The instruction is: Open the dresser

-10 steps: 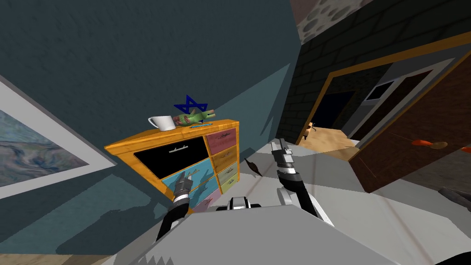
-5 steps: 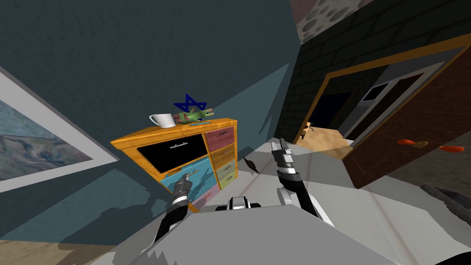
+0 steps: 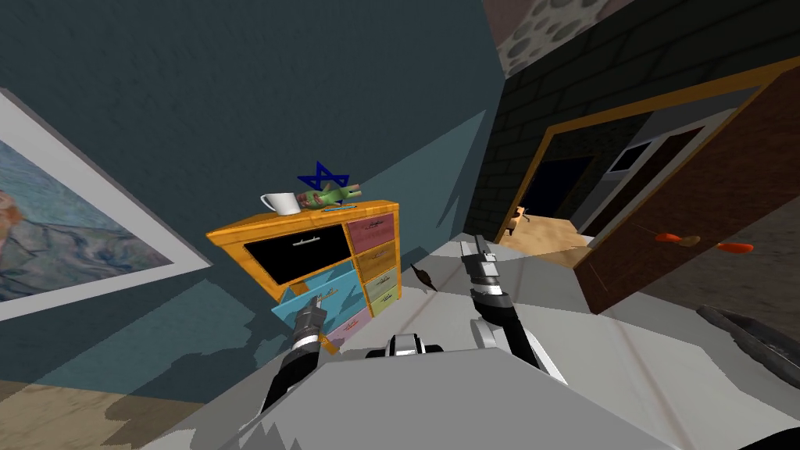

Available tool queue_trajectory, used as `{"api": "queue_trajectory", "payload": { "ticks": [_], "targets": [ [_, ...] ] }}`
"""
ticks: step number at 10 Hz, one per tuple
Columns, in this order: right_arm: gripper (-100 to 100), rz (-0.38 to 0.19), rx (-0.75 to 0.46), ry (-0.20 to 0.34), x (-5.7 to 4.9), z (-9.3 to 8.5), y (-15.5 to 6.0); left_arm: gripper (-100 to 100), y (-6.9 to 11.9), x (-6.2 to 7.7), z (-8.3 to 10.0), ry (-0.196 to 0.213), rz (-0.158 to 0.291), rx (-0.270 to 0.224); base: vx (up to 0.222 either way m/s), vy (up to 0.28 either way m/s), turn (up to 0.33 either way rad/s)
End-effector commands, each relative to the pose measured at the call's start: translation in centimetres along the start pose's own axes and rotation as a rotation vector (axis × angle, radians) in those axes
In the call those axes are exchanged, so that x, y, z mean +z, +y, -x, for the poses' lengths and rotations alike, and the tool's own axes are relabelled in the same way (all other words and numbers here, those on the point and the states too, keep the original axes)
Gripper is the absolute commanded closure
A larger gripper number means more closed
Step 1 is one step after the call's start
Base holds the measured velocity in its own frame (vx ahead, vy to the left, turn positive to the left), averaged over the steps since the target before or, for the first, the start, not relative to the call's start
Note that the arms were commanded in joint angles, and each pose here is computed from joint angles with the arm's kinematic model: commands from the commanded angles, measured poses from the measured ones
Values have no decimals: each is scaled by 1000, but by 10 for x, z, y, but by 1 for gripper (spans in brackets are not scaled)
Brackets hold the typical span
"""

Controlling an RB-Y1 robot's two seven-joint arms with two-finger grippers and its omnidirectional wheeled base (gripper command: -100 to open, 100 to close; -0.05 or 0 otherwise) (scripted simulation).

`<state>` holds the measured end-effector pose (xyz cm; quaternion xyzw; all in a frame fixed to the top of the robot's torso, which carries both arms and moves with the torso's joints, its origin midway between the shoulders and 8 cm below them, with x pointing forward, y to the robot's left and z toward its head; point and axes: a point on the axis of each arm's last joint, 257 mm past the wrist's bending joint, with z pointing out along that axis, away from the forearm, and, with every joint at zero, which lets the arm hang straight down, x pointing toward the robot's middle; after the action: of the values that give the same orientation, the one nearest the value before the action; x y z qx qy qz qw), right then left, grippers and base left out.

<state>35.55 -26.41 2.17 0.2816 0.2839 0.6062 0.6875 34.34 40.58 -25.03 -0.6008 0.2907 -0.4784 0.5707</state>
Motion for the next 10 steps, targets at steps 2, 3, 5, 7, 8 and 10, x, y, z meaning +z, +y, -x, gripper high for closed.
{"api": "queue_trajectory", "payload": {
  "ticks": [2,3,5,7,8,10],
  "targets": [
    [0,0,0,0,0,0,0,100,-12,-1,-1,4,-30,0,-109,-79,10],
    [0,0,0,0,0,0,0,-100,-12,-6,2,-4,-1,-4,-24,-27,-20],
    [0,0,0,0,0,0,0,-100,-19,-7,3,-4,-4,-5,26,-1,-17],
    [0,0,0,0,0,0,0,-100,-30,-11,5,-8,-4,-7,35,5,-13],
    [0,0,0,0,0,0,0,-100,-36,-12,5,-9,-4,-7,32,0,-19],
    [0,0,0,0,0,0,0,-100,-47,-16,6,-10,-4,-8,22,-7,-16]
  ]
}}
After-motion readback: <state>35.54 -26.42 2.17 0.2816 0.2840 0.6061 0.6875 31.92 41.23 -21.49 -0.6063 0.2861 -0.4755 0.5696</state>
